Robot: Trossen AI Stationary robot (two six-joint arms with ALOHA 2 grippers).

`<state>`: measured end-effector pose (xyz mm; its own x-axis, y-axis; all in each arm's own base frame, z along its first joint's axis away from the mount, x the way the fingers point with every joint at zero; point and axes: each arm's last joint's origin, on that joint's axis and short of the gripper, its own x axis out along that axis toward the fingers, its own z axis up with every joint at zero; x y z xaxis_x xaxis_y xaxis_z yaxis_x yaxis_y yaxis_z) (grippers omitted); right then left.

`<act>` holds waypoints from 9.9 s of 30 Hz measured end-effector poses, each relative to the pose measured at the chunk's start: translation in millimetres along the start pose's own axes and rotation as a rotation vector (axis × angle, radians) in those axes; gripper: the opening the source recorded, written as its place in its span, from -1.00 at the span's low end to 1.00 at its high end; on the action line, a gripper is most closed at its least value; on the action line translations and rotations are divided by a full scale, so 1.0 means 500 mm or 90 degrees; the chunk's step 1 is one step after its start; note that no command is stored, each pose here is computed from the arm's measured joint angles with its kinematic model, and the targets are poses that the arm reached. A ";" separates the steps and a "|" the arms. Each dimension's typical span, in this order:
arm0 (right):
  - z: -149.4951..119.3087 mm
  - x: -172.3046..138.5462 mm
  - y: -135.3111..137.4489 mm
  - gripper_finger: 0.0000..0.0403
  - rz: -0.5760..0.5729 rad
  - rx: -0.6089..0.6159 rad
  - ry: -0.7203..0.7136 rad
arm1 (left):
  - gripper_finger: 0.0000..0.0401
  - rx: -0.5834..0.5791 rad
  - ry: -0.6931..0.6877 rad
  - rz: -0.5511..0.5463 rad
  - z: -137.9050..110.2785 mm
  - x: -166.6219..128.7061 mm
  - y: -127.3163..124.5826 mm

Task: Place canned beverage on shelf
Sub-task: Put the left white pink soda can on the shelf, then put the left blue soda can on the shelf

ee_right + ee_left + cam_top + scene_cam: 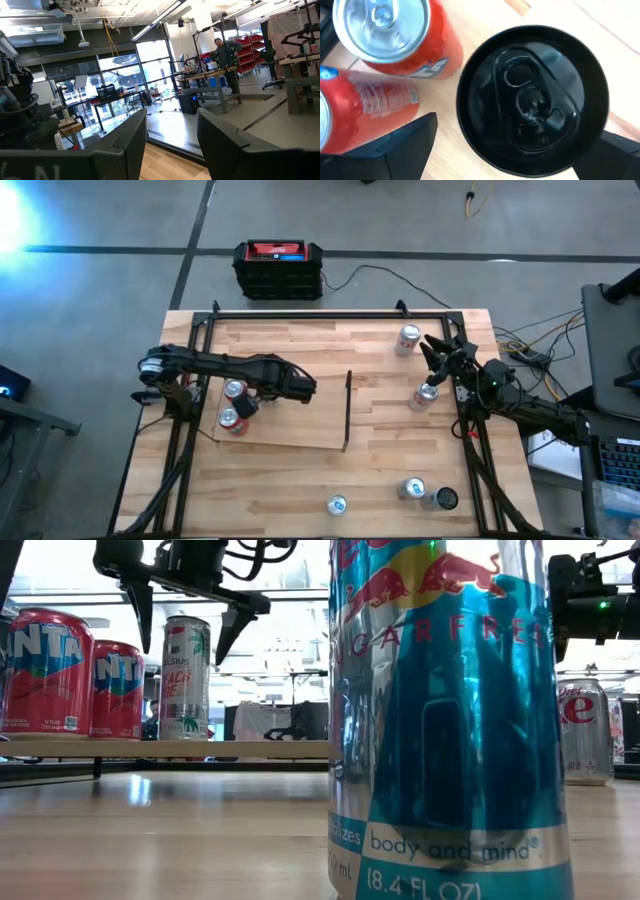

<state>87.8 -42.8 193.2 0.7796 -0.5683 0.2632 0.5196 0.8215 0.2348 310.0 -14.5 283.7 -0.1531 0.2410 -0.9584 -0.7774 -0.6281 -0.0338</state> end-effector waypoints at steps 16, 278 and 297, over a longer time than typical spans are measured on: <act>0.000 0.000 0.000 -0.22 0.000 0.000 0.000 | 0.90 0.266 -0.100 -0.047 -0.002 0.011 0.005; -0.004 0.000 -0.001 -0.22 -0.003 -0.003 0.014 | 0.37 1.219 -0.152 -0.649 -0.522 -0.111 0.227; -0.004 0.000 -0.001 -0.22 -0.003 -0.003 0.014 | 0.73 1.231 -0.160 -0.627 -0.517 -0.108 0.225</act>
<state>88.3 -43.1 191.1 0.7848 -0.5706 0.2420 0.5246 0.8194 0.2309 388.6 -289.5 258.2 0.6373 0.0956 -0.7646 -0.0921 0.9946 0.0477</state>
